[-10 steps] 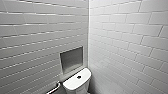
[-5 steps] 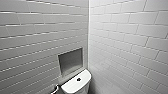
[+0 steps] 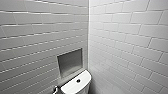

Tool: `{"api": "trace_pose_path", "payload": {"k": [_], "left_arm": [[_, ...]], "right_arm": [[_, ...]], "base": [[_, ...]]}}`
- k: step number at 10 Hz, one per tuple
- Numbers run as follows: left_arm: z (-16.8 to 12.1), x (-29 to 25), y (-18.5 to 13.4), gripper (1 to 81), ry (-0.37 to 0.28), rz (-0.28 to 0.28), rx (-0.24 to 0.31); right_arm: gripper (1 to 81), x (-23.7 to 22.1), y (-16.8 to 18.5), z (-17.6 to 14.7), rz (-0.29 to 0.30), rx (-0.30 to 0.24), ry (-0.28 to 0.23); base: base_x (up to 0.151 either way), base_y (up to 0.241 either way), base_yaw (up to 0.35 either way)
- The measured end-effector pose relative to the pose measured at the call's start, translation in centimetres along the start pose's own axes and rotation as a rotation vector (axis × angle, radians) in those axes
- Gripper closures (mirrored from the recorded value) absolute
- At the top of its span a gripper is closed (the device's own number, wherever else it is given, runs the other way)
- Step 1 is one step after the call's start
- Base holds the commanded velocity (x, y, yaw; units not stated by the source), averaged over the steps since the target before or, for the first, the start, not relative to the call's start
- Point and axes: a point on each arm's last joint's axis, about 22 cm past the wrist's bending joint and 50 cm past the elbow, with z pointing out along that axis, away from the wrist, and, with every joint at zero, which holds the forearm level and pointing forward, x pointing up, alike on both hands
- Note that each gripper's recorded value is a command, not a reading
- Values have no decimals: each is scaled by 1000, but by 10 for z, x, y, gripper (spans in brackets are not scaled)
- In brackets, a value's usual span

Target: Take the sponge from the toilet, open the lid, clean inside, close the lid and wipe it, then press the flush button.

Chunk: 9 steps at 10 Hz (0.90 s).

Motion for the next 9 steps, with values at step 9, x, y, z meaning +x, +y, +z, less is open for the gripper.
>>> {"api": "trace_pose_path", "payload": {"k": [9], "left_arm": [[-16,7,-9,10,12,6,-22]], "right_arm": [[811,2,7,-4,-1,-9,2]], "base": [[0,0,0]]}}
